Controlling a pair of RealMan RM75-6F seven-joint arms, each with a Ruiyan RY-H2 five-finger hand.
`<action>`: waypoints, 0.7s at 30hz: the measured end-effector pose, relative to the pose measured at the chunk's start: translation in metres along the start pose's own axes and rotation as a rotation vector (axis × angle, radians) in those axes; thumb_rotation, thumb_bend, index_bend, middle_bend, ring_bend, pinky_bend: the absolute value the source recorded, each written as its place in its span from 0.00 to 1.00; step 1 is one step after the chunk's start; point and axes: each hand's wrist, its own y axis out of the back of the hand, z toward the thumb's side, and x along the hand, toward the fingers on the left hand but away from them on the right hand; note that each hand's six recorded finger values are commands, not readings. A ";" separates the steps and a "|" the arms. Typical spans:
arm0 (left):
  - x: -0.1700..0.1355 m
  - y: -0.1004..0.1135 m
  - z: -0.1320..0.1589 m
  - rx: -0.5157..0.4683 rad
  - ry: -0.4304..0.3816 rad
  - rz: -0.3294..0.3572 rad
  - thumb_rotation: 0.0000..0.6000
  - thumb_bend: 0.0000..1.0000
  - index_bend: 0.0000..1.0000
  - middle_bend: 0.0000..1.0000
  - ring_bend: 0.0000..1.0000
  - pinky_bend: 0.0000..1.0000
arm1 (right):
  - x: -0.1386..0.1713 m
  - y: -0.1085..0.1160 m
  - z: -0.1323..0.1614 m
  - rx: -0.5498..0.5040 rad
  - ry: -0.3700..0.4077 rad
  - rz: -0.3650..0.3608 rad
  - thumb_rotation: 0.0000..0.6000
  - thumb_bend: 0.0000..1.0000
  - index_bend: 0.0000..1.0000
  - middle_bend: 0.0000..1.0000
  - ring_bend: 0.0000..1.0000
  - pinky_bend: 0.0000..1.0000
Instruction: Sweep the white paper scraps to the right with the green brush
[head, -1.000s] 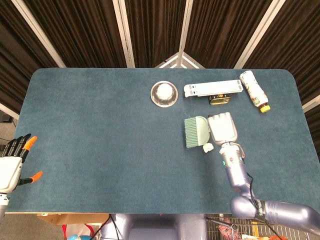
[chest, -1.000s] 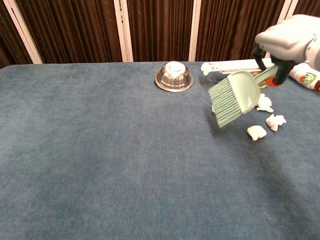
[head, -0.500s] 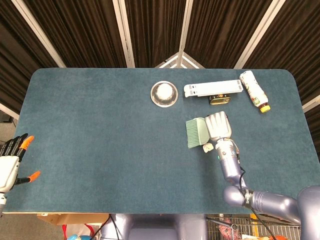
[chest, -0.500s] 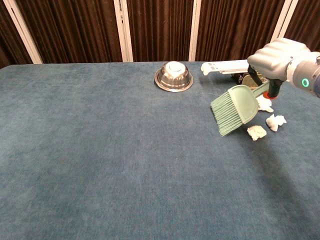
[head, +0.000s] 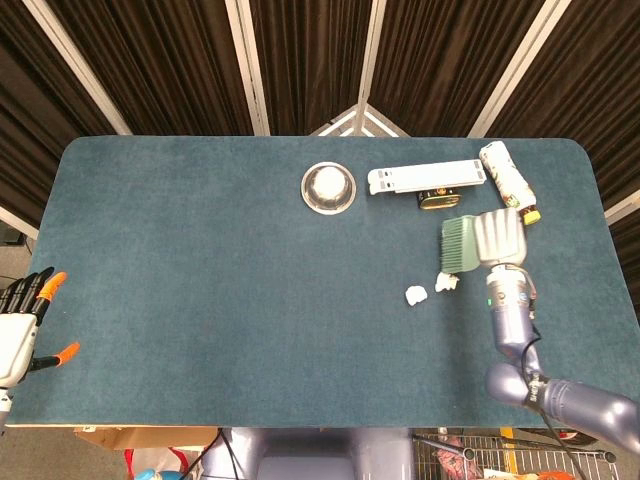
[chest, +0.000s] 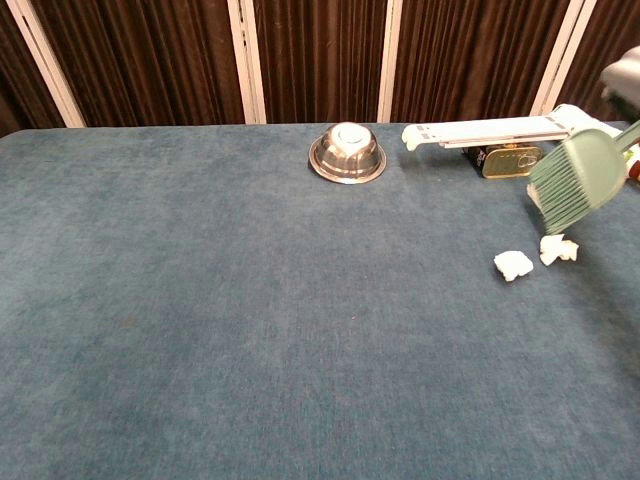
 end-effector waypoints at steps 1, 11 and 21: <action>0.000 0.000 0.001 0.002 -0.002 0.001 1.00 0.00 0.00 0.00 0.00 0.00 | 0.001 0.000 -0.007 0.007 -0.010 -0.005 1.00 0.44 0.83 0.96 0.99 0.88; 0.000 -0.002 0.005 0.019 -0.020 0.010 1.00 0.00 0.00 0.00 0.00 0.00 | 0.038 0.027 -0.013 -0.023 0.076 -0.099 1.00 0.44 0.83 0.96 0.99 0.88; 0.001 -0.002 0.006 0.028 -0.023 0.018 1.00 0.00 0.00 0.00 0.00 0.00 | 0.097 0.037 0.030 -0.024 0.302 -0.172 1.00 0.44 0.83 0.96 0.99 0.88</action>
